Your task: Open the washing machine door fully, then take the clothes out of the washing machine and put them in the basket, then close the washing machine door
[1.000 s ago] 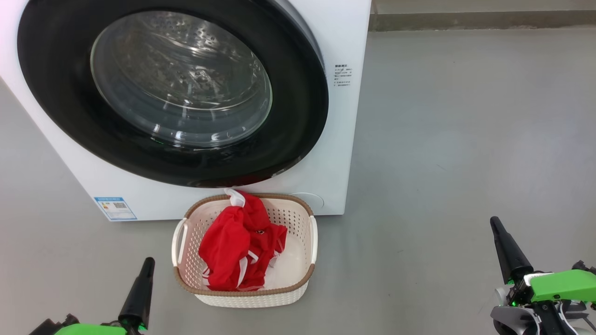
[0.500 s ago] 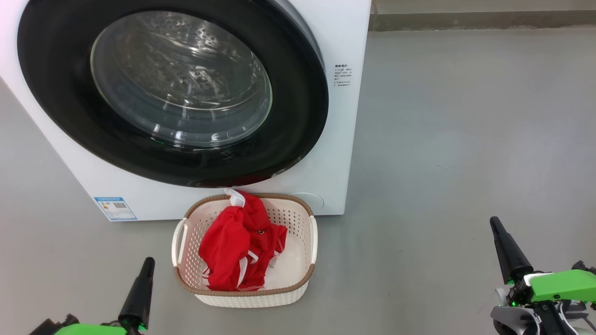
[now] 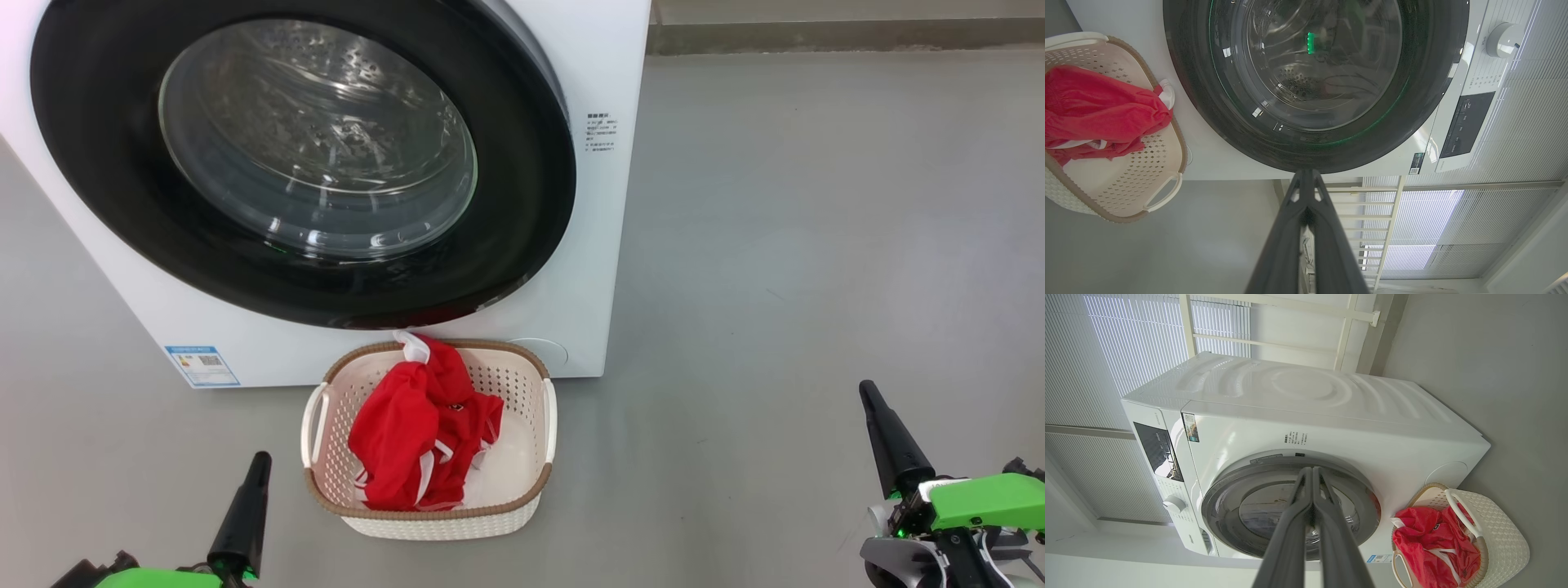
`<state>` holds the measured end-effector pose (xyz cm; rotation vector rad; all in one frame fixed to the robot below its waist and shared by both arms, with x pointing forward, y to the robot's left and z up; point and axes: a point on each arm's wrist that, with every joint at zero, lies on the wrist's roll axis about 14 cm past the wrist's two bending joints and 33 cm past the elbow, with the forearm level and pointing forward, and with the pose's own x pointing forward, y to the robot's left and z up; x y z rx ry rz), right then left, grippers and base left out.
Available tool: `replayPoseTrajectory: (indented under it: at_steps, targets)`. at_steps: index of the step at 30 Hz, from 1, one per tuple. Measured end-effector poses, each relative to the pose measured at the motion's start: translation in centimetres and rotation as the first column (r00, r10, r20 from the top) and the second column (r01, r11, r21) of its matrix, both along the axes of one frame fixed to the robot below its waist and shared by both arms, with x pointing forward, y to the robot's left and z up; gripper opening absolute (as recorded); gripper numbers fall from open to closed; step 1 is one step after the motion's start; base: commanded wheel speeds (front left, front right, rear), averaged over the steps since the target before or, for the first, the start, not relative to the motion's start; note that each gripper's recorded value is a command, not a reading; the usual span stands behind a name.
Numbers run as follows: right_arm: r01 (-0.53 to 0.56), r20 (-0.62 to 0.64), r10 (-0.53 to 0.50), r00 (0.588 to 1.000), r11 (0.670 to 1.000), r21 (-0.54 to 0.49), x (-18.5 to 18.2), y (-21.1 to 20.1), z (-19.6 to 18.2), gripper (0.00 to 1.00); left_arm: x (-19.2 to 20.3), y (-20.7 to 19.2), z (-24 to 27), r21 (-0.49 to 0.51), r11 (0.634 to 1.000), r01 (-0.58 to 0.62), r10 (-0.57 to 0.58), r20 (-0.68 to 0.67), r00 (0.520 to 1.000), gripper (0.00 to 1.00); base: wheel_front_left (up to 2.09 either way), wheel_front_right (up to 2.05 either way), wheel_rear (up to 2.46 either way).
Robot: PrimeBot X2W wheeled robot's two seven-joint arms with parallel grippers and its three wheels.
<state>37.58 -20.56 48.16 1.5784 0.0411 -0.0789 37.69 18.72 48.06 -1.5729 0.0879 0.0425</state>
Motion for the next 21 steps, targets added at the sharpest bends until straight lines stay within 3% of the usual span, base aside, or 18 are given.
replayPoseTrajectory:
  at_steps: [21]
  targets:
    - [0.001, 0.0, -0.001, 1.0, 1.0, 0.001, 0.0, -0.02, 0.0, 0.0, 0.0, 0.0, 0.01, 0.0, 1.0, 0.0, 0.0, 0.0, 1.0, 0.0, 0.0, 0.0, 0.0]
